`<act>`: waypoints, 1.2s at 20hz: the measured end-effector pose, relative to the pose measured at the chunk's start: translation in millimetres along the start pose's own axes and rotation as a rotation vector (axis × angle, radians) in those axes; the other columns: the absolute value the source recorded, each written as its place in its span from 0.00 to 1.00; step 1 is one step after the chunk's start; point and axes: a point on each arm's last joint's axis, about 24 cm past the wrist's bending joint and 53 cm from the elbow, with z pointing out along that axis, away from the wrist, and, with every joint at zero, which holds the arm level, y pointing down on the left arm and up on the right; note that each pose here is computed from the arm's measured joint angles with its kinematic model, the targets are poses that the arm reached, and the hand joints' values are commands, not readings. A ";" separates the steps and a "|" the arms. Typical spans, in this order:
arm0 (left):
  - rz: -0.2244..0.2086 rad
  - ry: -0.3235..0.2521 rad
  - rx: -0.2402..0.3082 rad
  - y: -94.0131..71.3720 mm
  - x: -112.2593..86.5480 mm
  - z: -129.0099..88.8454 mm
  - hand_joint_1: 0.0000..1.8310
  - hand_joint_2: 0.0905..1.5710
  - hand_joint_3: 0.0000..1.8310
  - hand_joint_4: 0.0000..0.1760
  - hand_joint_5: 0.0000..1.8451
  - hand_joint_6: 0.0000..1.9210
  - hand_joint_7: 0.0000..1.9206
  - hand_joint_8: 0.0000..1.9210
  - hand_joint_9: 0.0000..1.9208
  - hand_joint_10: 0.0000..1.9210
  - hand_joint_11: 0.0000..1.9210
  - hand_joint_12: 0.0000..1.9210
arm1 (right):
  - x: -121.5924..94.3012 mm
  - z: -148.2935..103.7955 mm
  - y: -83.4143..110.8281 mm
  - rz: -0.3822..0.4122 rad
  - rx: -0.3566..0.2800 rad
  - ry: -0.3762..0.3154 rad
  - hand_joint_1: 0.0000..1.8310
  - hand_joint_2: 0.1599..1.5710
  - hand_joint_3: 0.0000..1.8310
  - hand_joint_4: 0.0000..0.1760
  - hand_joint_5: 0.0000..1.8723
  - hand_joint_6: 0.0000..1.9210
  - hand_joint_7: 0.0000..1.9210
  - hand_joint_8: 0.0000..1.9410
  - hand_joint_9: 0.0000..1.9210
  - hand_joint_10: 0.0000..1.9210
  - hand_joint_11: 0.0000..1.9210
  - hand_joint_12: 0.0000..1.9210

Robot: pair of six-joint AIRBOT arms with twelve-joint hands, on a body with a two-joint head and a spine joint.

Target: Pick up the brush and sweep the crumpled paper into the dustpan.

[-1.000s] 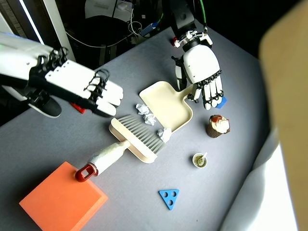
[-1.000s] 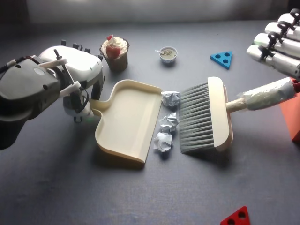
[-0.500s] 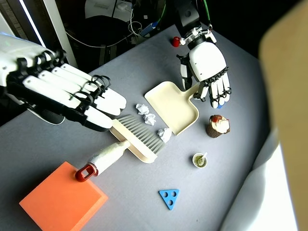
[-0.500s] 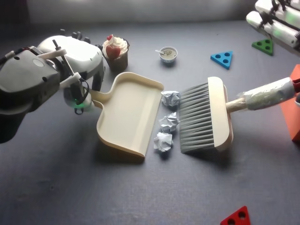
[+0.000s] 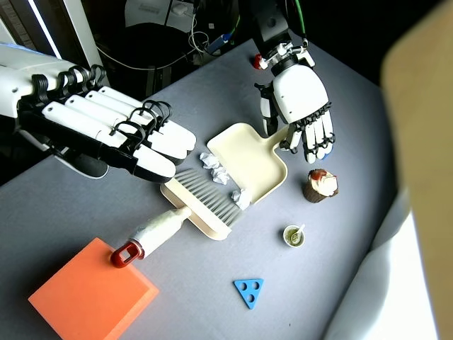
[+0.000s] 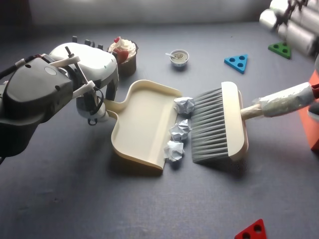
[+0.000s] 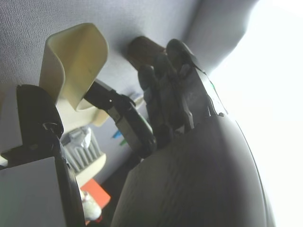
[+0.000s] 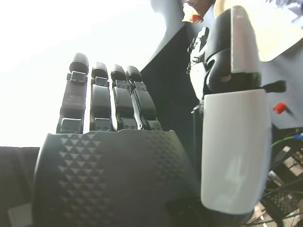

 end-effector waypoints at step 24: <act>-0.003 -0.002 -0.001 0.6 -1.7 1.0 0.63 0.65 0.00 0.00 0.60 0.39 0.25 0.00 0.21 0.00 0.10 0.17 | 51.0 1.4 25.7 -0.208 -0.006 -0.045 0.57 0.56 0.00 0.00 0.05 0.00 0.02 0.00 0.04 0.00 0.08 0.01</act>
